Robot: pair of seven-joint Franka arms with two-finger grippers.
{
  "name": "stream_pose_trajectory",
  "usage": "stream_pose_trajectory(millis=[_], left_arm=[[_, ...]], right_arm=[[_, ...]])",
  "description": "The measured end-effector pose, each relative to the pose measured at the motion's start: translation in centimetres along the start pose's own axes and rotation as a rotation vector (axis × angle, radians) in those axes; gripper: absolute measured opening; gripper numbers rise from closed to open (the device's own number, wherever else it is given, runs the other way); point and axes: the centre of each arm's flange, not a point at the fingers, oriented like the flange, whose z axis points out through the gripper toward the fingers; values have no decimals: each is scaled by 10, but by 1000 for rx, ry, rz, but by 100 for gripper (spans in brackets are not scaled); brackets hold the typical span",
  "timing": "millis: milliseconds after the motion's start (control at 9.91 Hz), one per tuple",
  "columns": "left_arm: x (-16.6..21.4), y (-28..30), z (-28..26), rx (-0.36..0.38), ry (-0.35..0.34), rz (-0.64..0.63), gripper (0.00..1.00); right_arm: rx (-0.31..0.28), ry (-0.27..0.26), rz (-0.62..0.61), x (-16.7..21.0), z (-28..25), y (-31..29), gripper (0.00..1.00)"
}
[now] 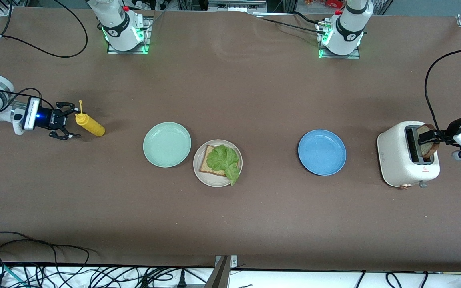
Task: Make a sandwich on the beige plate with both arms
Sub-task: 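Close the right gripper around the mustard bottle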
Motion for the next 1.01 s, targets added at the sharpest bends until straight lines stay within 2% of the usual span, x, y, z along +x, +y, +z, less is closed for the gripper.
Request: stream_pose_trajectory(millis=[404,505,606,807,908,1009], left_arm=[[0,0,1,-1,-3,1,100],[0,0,1,-1,-3,1,100],[0,1,1,-1,-3,1,100],[0,1,1,-1,-3,1,100],[0,1,1,-1,-4,1,100],[0,1,1,-1,-4,1,100]], right_arm=[[-7,74,-4,-8,18,-11,99],[-17,94,3,-9,23,-9,91],[-20,107,5,-11,27,-8,88],[-22,116,-2,-9,32,-5,52],[-23,112,-13,-5,33,-1,42],[-31,96,-34,2,33,7,37]])
